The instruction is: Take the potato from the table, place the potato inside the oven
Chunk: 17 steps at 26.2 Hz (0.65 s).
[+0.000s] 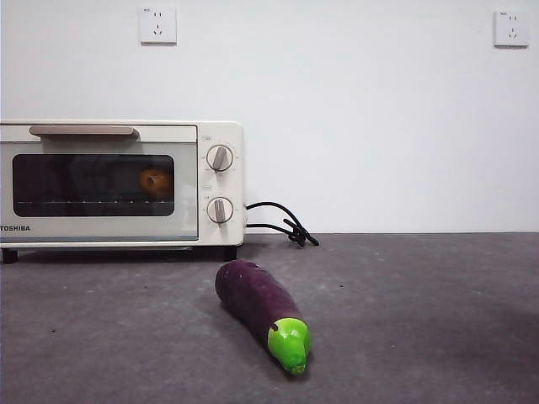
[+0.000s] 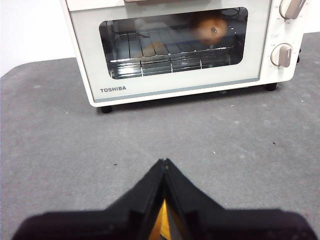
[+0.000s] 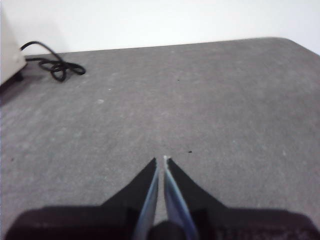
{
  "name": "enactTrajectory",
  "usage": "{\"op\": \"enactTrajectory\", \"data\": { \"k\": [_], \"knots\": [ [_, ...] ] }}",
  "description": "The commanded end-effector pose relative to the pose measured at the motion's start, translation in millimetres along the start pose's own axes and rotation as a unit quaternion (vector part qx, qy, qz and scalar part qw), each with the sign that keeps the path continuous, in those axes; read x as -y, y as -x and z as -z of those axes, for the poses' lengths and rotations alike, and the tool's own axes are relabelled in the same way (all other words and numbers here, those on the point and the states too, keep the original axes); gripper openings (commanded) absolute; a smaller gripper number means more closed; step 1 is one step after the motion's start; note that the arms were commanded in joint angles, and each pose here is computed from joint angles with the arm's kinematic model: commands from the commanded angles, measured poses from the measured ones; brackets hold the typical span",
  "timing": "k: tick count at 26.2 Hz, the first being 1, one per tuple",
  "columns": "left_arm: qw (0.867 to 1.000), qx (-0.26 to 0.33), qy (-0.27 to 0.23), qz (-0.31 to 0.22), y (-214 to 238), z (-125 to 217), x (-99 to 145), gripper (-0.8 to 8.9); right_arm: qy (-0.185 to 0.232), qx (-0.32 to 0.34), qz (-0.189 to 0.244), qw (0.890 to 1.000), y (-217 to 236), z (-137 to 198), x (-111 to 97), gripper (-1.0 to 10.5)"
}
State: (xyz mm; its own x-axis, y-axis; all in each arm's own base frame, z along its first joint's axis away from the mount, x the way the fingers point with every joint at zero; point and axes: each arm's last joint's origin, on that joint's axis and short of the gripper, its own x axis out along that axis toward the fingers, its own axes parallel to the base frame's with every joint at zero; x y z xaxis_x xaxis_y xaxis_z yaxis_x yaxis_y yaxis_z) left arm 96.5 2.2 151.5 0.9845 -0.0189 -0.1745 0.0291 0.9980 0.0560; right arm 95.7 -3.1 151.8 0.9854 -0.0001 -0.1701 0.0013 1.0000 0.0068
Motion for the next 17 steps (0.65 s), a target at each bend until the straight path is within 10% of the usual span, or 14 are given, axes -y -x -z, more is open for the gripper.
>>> {"op": "enactTrajectory", "data": {
  "k": [1,17],
  "knots": [
    [1.000,-0.002,0.003,-0.001,-1.0,2.7,-0.2,-0.03,0.040,-0.004,-0.002,0.999,-0.3,1.9,-0.2,0.3],
    [1.000,-0.004,0.003,-0.001,-1.3,3.0,-0.1,-0.04,0.033,-0.003,-0.002,0.999,-0.3,1.7,-0.1,0.3]
  ]
}}
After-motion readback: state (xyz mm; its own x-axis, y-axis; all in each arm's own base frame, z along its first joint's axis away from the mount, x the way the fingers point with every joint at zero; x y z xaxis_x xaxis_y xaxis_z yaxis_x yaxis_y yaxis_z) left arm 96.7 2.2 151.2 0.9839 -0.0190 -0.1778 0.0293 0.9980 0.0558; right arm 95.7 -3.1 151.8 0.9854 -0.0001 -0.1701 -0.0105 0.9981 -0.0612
